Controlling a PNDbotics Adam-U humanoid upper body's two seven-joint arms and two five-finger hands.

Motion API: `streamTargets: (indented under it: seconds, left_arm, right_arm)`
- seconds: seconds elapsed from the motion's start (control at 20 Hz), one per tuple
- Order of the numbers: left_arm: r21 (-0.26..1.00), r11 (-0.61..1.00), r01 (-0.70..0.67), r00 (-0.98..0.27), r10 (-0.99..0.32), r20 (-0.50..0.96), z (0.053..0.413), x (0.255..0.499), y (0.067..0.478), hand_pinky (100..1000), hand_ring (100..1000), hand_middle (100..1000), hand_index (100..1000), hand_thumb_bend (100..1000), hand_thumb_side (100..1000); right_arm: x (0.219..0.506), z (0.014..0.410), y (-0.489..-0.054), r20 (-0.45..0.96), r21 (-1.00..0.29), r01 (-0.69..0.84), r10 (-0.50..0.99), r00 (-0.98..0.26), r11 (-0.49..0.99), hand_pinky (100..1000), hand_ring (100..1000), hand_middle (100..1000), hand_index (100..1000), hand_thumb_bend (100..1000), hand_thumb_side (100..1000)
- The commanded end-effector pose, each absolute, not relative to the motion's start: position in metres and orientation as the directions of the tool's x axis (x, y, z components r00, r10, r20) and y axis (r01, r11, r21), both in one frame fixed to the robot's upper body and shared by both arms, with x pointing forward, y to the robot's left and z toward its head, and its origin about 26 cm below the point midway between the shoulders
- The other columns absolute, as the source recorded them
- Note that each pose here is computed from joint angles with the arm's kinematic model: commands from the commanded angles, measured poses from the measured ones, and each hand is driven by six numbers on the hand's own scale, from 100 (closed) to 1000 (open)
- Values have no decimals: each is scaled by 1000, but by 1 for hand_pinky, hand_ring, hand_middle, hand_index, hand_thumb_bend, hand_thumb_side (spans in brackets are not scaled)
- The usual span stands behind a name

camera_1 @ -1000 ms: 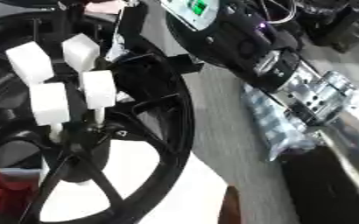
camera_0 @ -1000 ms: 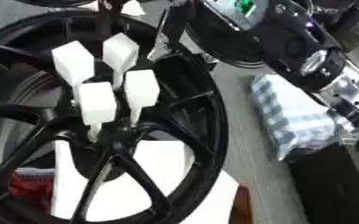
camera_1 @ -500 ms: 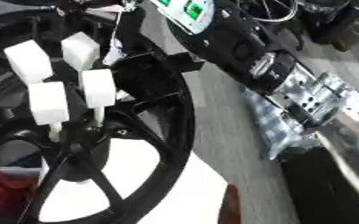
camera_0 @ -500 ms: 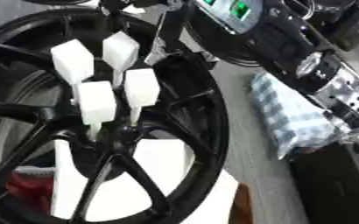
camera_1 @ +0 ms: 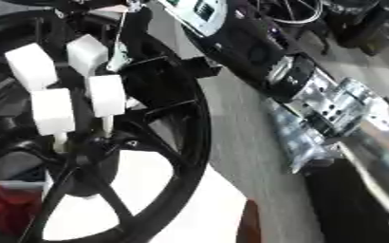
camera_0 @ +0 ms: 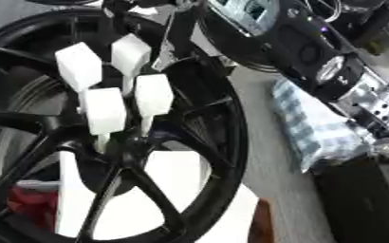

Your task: Pull the pin out of the wheel hub.

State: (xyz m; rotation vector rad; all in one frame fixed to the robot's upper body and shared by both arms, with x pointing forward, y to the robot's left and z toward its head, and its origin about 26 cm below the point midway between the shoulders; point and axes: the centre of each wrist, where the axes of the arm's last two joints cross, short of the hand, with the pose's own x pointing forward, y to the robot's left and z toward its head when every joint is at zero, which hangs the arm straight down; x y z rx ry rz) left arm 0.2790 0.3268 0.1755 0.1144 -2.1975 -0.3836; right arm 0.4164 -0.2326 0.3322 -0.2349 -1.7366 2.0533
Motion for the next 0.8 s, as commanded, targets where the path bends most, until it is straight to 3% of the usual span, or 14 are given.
streamTargets:
  seconds: [0.05, 0.8]
  left_arm:
    - [332, 942, 51, -627, -228, 745, 182, 278, 326, 997, 601, 589, 785, 100, 801]
    - [333, 942, 55, -627, -227, 745, 182, 278, 325, 998, 601, 589, 785, 100, 801]
  right_arm:
    - [411, 339, -243, 117, -971, -197, 452, -884, -134, 749, 724, 565, 699, 426, 100]
    - [404, 333, -249, 124, -965, -217, 471, -873, -148, 745, 717, 565, 698, 400, 100]
